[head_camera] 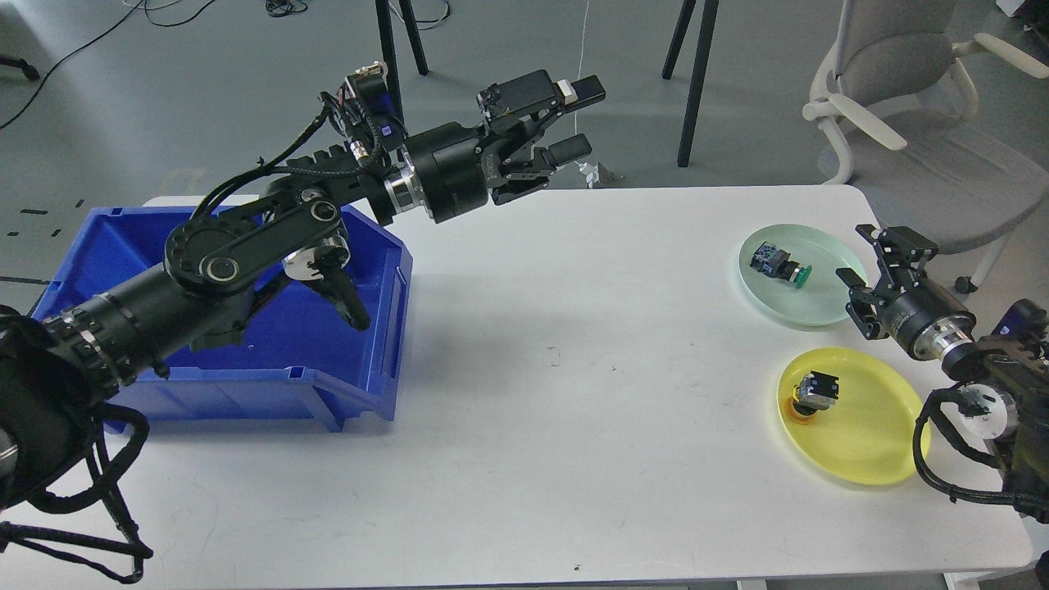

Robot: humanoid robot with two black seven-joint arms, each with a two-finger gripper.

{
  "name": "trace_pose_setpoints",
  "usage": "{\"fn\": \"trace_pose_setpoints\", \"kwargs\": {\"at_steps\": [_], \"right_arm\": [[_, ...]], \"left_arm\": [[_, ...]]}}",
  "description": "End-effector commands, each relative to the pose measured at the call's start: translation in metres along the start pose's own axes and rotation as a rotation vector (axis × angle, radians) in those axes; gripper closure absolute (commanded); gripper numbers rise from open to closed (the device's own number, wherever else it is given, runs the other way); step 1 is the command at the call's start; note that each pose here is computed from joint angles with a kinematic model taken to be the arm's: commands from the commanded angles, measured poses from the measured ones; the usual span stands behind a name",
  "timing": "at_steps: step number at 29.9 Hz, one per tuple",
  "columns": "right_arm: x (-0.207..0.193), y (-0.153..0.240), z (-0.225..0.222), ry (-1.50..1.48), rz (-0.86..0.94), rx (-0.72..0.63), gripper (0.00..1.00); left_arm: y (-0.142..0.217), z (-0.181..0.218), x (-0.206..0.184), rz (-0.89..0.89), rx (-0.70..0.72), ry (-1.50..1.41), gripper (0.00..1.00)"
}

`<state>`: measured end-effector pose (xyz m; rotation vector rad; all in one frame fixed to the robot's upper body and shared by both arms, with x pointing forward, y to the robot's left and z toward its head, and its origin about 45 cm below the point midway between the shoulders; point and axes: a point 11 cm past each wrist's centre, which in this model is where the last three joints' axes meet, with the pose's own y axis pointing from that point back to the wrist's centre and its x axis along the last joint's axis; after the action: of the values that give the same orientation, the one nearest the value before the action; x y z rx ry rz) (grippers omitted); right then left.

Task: Pass button and place on color plate

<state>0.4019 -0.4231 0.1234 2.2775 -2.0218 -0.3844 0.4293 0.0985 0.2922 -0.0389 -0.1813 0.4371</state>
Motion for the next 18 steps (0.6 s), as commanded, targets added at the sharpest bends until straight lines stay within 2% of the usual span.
{"fn": "trace_pose_setpoints", "kwargs": {"at_steps": [1,4,8,10,15,18], "right_arm": [[-0.025,-0.014,-0.023,-0.118,-0.057,0.104,0.08],[-0.059,-0.026,-0.055,-0.213,-0.154,0.212,0.01],[-0.114,-0.031,-0.115,-0.331,-0.333,0.379,0.01],[-0.138,-0.027,-0.143,-0.382,-0.413,0.459,0.01],[-0.160,-0.020,-0.170,-0.435,-0.490,0.536,0.01],[-0.162,-0.021,-0.169,-0.442,-0.491,0.537,0.01]], "left_arm": [[0.006,0.001,0.007,0.037,-0.016,0.039,0.09],[0.032,0.001,0.039,0.151,-0.022,0.076,0.08],[0.086,0.007,0.088,0.311,0.005,0.041,0.07],[0.126,0.007,0.108,0.388,0.048,0.014,0.07],[0.198,0.015,0.135,0.576,0.006,0.061,0.07],[0.217,0.014,0.139,0.635,-0.029,0.092,0.07]]}}
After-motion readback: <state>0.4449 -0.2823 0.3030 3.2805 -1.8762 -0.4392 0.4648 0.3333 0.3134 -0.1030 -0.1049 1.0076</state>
